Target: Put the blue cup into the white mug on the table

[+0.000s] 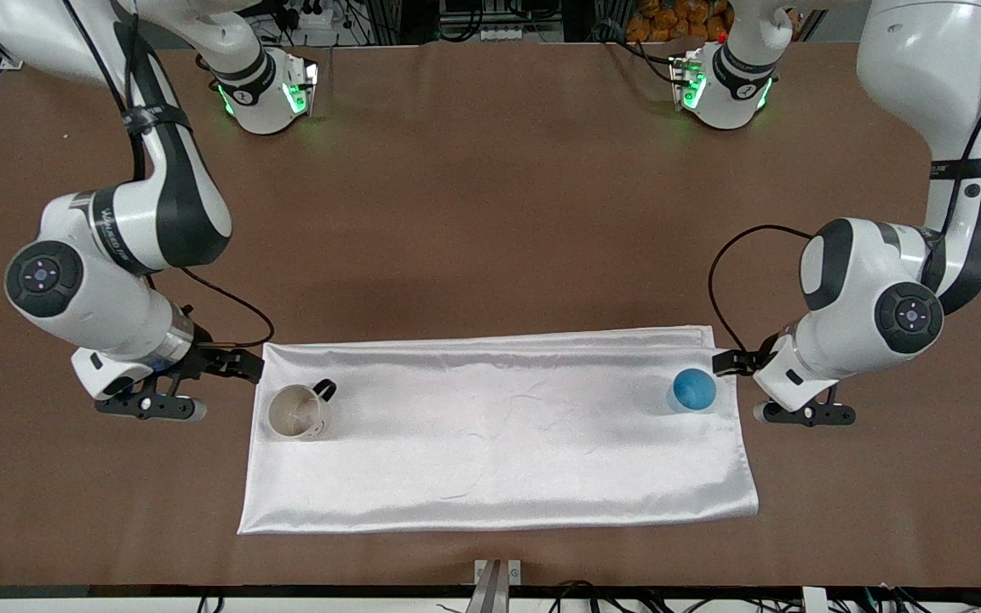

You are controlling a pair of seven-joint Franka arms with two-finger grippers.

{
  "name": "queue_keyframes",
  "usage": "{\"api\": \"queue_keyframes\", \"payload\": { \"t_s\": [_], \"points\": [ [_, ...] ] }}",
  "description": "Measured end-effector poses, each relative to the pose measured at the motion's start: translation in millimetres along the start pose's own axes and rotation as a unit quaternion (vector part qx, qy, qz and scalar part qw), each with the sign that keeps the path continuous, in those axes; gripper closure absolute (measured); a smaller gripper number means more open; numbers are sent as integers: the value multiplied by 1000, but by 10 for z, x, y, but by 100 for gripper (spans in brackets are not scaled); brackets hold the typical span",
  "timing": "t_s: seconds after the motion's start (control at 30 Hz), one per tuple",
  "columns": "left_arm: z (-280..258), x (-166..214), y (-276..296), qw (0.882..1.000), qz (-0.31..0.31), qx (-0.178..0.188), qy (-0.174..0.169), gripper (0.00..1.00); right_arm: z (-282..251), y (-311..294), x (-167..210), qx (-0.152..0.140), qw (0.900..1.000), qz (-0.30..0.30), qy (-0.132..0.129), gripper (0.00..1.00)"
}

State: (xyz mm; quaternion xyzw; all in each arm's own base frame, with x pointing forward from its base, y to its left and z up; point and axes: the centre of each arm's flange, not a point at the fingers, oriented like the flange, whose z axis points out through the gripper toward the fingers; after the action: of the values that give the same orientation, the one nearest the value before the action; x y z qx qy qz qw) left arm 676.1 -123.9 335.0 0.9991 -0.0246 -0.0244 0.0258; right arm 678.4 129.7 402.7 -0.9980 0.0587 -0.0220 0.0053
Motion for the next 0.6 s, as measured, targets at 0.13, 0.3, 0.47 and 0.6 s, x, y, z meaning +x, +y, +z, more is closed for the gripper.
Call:
{"api": "queue_keyframes", "payload": {
  "t_s": [0.13, 0.3, 0.47, 0.6],
  "points": [
    [185, 24, -9, 1000, -1, 0, -5, 0, 280, -89, 9, -3, 999, 52, -9, 0],
    [342, 33, -20, 1000, -2, -1, -5, 0, 596, -194, 46, 14, 995, 101, -10, 0],
    [433, 30, -37, 1000, -3, -1, 0, 0, 941, -327, 19, 52, 987, 149, -40, 0],
    [476, 23, -54, 1000, -4, -2, 1, 0, 1162, -426, -3, 68, 982, 167, -51, 0]
  ]
}}
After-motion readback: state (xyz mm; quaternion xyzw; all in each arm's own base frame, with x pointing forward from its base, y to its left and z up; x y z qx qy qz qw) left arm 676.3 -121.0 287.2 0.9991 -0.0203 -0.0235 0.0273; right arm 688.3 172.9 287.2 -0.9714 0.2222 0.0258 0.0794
